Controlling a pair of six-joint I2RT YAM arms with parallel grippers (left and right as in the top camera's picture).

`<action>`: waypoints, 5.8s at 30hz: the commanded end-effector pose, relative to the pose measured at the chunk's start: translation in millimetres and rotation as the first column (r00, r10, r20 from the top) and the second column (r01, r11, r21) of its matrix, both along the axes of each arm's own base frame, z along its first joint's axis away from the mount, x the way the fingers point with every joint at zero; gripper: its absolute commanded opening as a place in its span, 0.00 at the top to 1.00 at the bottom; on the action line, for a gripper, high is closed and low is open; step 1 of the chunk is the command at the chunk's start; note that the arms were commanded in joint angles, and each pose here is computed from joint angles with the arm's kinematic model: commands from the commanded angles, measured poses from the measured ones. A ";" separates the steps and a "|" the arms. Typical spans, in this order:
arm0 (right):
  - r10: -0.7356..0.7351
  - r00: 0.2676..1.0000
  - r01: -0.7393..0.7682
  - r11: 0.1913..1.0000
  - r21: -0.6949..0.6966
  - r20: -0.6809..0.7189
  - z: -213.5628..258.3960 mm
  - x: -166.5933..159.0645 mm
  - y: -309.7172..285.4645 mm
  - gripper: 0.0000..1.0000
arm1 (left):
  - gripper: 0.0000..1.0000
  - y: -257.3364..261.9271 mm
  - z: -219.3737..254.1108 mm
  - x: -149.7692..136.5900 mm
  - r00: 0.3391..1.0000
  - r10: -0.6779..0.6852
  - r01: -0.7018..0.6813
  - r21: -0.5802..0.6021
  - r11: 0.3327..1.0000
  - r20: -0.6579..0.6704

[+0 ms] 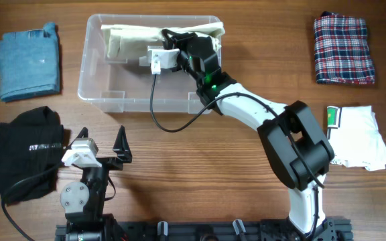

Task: Pack container
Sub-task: 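Lift the cream cloth and lower it into the clear bin, then release the cream cloth and move the right gripper to the plaid cloth, then grasp the red plaid cloth with the right gripper, then carry the plaid cloth into the bin's left side and lower it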

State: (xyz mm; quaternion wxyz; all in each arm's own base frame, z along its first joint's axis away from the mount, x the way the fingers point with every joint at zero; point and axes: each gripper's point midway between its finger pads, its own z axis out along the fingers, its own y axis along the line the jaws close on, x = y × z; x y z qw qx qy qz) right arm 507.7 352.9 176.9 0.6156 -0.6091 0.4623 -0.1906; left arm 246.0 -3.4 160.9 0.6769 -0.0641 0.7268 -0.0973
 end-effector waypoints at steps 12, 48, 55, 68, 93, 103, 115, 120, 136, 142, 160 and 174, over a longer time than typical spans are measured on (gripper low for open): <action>0.012 0.991 -0.033 0.986 0.161 0.130 33.9 -1.8 26.2 0.00 | 0.00 -0.1 -1.6 0.0 1.000 0.000 0.000 0.017 1.000 0.001; -0.101 0.473 0.812 0.435 0.389 -0.875 158.8 -33.6 -283.5 0.00 | 0.00 -0.1 -1.6 0.0 1.000 0.000 0.000 0.016 1.000 0.001; -0.104 0.296 0.953 0.097 0.286 -0.950 72.7 -10.9 -489.6 0.00 | 0.00 -0.1 -1.6 0.0 1.000 0.000 0.000 0.017 1.000 0.001; -0.002 0.058 0.985 -0.160 0.057 -0.998 -60.2 -54.0 -623.8 0.00 | 0.00 -0.1 -1.6 0.0 1.000 0.000 0.000 0.017 1.000 0.001; 0.114 -0.034 0.990 -0.129 -0.049 -0.993 -164.9 -49.8 -622.6 0.08 | 0.00 -0.1 -1.7 0.0 1.000 0.000 0.000 0.017 1.000 0.001; 0.152 0.024 0.998 -0.064 0.015 -0.988 -168.7 -28.4 -600.4 0.17 | 0.00 -0.1 -1.6 0.0 1.000 0.000 0.000 0.017 1.000 0.001; 0.249 -0.018 0.995 -0.090 -0.042 -0.968 -166.2 -14.2 -560.1 0.96 | 0.00 -0.1 -1.6 0.0 1.000 0.000 0.000 0.016 1.000 0.001; 0.261 0.037 0.999 0.001 0.039 -0.965 -118.3 -2.9 -526.2 0.96 | 0.00 -0.1 -1.6 0.0 1.000 0.000 0.000 0.016 1.000 0.001; 0.077 0.513 0.692 0.552 0.465 -0.855 170.1 -41.1 -239.8 0.96 | 0.00 -0.1 -1.6 0.0 1.000 0.000 0.000 0.017 1.000 0.001; 0.166 0.591 0.452 0.742 0.495 -0.789 185.8 -74.5 -141.6 0.96 | 0.00 -0.1 -1.6 0.0 1.000 0.000 0.000 0.017 1.000 0.001; 0.494 0.607 -0.023 0.795 0.607 -0.623 130.2 -117.1 101.8 0.96 | 0.00 -0.1 -1.6 0.0 1.000 0.000 0.000 0.017 1.000 0.001; 0.497 0.643 0.083 0.711 0.698 -0.582 78.8 -67.4 129.6 0.96 | 0.00 -0.2 -1.6 0.0 1.000 0.000 0.000 0.017 1.000 0.001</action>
